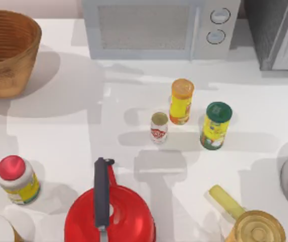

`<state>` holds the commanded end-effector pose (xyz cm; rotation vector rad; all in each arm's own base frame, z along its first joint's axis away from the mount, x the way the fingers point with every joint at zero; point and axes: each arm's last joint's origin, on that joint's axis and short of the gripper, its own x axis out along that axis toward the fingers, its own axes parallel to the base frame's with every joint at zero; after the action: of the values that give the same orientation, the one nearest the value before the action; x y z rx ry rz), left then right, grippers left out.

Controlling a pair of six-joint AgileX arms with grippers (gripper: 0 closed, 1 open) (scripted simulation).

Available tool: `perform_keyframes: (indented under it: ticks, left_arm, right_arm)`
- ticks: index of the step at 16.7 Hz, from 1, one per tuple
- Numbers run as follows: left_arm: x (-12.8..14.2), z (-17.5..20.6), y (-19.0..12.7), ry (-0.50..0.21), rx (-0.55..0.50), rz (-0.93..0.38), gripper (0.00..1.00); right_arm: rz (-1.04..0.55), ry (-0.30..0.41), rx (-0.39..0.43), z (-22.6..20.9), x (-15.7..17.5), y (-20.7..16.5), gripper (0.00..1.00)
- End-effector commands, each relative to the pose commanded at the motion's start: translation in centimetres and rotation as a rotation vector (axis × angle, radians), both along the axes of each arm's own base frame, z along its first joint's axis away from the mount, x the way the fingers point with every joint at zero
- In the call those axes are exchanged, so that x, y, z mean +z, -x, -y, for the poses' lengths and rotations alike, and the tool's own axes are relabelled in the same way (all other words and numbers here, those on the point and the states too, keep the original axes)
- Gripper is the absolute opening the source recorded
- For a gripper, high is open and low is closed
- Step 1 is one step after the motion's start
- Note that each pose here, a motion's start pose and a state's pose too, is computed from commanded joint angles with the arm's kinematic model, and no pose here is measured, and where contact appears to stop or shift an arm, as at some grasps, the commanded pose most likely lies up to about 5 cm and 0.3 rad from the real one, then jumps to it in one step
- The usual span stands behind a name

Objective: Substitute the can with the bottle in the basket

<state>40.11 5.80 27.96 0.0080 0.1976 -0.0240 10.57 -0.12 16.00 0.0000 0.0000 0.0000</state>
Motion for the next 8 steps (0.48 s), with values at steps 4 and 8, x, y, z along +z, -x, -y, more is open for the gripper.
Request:
perform_keyframes:
  ticks: [4,8]
  left_arm:
    - [0.0,0.0,0.0,0.0,0.0,0.0,0.3]
    - [0.0,0.0,0.0,0.0,0.0,0.0,0.6]
  right_arm:
    - [0.0,0.0,0.0,0.0,0.0,0.0,1.0]
    - [0.0,0.0,0.0,0.0,0.0,0.0,1.0]
